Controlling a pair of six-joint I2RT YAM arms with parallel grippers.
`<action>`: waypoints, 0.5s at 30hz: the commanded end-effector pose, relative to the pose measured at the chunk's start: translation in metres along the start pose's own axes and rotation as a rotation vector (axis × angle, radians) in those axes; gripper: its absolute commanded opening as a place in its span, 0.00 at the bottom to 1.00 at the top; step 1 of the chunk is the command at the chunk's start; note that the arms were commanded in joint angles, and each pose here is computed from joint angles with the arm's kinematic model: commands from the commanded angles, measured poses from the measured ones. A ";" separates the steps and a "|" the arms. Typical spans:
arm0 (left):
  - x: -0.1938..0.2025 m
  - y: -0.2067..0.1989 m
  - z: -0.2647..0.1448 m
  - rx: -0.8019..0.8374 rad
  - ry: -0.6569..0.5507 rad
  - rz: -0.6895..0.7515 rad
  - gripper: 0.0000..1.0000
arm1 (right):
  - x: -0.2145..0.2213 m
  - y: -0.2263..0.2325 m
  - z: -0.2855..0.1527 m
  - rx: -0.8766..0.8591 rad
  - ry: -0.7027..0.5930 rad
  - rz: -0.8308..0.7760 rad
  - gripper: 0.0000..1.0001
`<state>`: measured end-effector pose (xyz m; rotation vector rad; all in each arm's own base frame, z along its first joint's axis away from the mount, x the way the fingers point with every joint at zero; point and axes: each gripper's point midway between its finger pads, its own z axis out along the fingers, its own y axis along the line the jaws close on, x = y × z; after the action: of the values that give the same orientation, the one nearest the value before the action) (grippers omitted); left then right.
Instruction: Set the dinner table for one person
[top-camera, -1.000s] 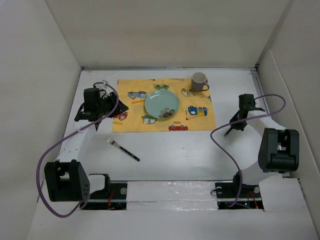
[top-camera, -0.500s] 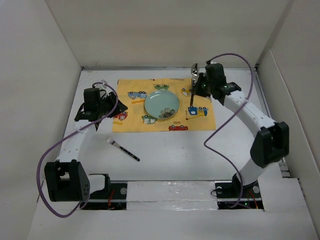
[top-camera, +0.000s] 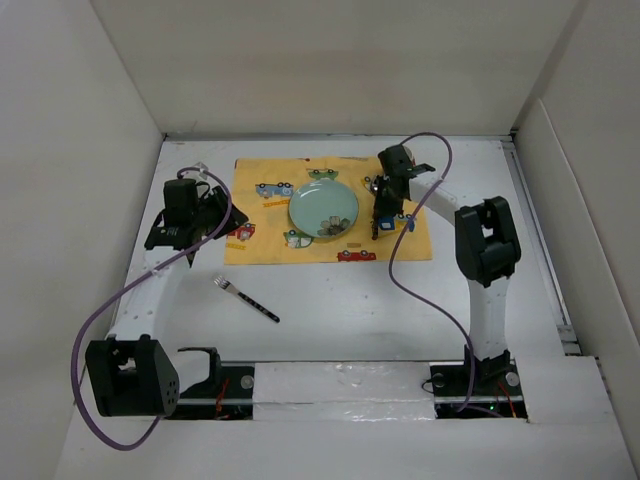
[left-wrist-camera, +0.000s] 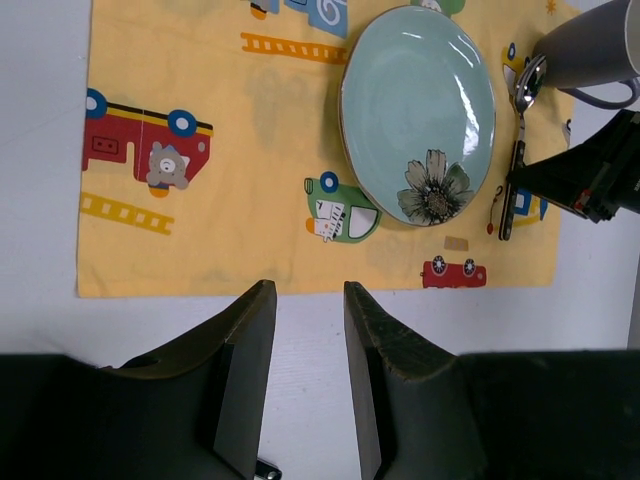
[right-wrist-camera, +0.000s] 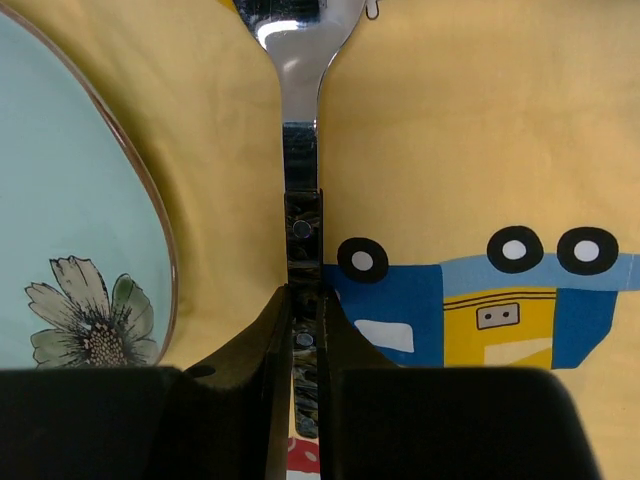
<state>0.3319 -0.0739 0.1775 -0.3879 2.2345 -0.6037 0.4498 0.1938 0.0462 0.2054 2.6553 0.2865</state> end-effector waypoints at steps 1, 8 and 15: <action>0.001 0.001 -0.007 -0.007 -0.018 0.018 0.30 | -0.018 0.006 -0.009 -0.009 -0.055 -0.012 0.00; -0.003 -0.002 -0.011 -0.007 -0.028 0.022 0.31 | -0.007 0.006 -0.012 0.042 -0.040 -0.053 0.22; -0.014 -0.012 -0.021 0.011 -0.053 0.043 0.31 | -0.020 0.016 -0.061 0.013 -0.124 -0.107 0.45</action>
<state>0.3250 -0.0710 0.1775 -0.3964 2.2475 -0.5812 0.4376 0.1942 0.0494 0.1384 2.6669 0.1957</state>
